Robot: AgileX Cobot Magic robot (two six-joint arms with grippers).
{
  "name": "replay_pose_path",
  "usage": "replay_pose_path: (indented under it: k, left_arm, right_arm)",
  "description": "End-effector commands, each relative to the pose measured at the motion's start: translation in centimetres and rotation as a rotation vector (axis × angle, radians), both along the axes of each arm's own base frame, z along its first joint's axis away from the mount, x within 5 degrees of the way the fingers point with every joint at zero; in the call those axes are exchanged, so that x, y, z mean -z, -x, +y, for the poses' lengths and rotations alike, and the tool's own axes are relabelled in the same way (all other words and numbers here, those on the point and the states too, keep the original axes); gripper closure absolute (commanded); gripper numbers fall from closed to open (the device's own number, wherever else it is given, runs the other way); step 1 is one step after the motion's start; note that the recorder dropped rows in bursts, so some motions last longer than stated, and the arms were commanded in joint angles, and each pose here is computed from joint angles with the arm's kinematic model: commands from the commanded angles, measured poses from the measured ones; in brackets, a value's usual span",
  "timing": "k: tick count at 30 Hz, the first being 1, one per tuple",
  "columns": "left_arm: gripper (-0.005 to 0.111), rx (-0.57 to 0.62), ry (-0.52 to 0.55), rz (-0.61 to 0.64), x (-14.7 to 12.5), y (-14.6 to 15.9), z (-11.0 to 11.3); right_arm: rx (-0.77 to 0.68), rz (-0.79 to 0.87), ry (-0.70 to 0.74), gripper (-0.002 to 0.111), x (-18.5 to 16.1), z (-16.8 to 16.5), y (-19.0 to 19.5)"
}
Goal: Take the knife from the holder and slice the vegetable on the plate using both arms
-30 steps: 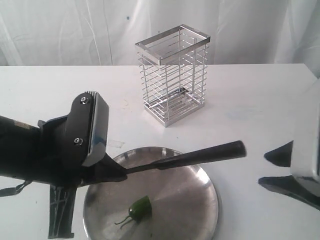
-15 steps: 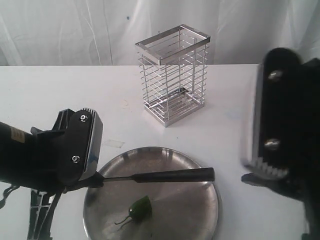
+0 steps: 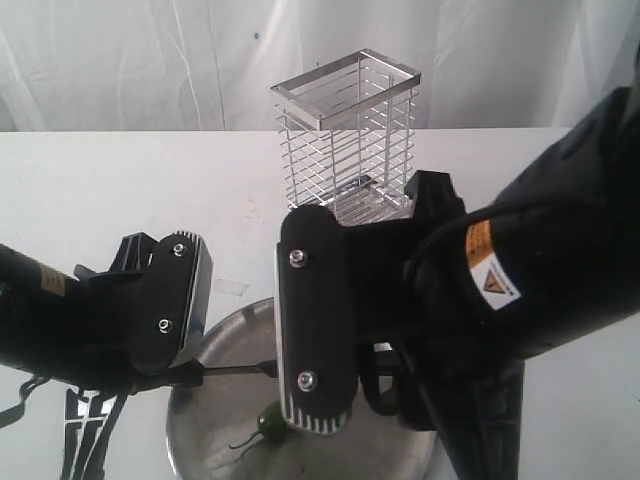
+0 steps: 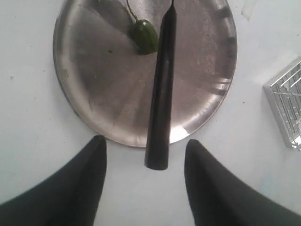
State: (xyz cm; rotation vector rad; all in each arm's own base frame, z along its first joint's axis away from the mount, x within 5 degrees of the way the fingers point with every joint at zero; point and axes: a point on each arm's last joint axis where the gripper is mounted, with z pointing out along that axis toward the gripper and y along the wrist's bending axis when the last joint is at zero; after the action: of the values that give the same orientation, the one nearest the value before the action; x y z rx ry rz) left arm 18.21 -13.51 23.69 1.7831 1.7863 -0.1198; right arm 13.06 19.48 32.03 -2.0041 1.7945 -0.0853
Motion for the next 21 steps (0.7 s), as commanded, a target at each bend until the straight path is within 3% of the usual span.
replay_pose_path:
  k: [1, 15, 21]
  left_arm:
    - [0.106, -0.013, 0.017, 0.018, -0.4, 0.0, -0.1]
    - [0.106, 0.009, 0.024, 0.058, -1.9, 0.1, -0.5]
    - [0.106, 0.016, 0.015, 0.062, -1.9, 0.1, -0.4]
  right_arm:
    - [-0.026, -0.020, 0.003, 0.060, 0.9, 1.3, -0.8]
    - [-0.049, -0.080, 0.067, 0.060, 3.0, 3.0, -2.5]
    - [-0.054, -0.098, 0.058, 0.069, 2.9, 3.1, -2.7]
